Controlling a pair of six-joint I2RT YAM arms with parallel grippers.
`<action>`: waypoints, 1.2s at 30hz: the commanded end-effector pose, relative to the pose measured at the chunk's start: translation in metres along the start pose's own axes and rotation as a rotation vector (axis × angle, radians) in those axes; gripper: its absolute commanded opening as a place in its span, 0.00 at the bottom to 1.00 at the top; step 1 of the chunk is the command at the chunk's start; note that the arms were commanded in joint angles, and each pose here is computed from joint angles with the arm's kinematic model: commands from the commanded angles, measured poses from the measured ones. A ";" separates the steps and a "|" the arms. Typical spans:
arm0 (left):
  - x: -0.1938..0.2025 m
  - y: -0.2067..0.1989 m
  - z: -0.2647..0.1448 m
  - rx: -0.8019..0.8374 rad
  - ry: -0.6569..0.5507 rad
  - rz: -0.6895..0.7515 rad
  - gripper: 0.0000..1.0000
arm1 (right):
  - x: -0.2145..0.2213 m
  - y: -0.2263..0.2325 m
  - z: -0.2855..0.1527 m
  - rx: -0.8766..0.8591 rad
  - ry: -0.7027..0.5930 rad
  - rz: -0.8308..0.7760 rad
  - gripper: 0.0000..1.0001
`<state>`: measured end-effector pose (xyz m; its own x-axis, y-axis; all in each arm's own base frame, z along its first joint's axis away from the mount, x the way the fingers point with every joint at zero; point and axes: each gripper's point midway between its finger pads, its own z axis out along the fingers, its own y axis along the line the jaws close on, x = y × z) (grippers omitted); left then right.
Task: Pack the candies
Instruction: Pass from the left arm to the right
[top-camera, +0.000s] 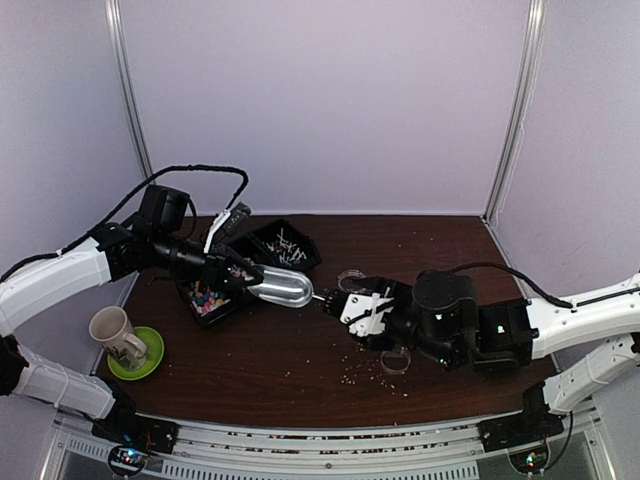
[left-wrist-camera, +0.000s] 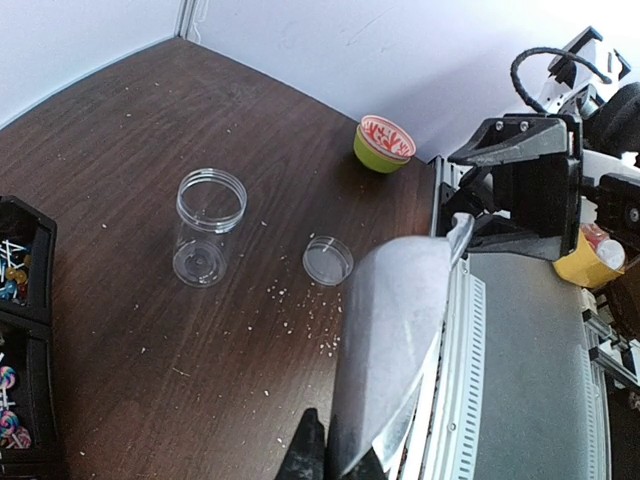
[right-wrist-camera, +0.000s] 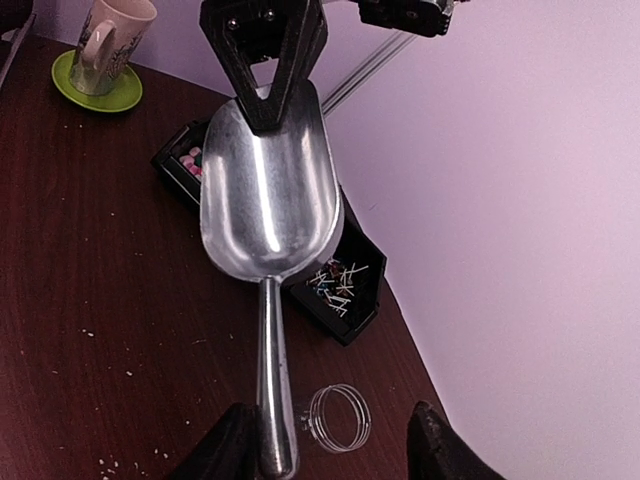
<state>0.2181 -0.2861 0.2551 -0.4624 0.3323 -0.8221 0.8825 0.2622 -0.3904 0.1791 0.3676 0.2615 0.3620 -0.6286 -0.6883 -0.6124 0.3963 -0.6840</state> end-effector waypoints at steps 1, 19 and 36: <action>-0.007 -0.009 -0.003 0.041 -0.032 0.042 0.00 | -0.022 -0.011 -0.008 0.019 -0.115 0.059 0.50; -0.008 -0.014 -0.002 0.086 -0.041 0.036 0.00 | -0.034 0.019 0.015 0.034 -0.124 -0.099 0.42; -0.009 -0.020 -0.002 0.120 -0.047 0.041 0.00 | -0.039 0.017 0.021 0.085 -0.140 -0.086 0.21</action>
<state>0.2070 -0.2891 0.2569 -0.4638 0.3298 -0.8223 0.8857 0.1942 -0.4217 0.1677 0.4103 0.2604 0.5064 -0.5789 -0.6391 -0.5355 0.3698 -0.7593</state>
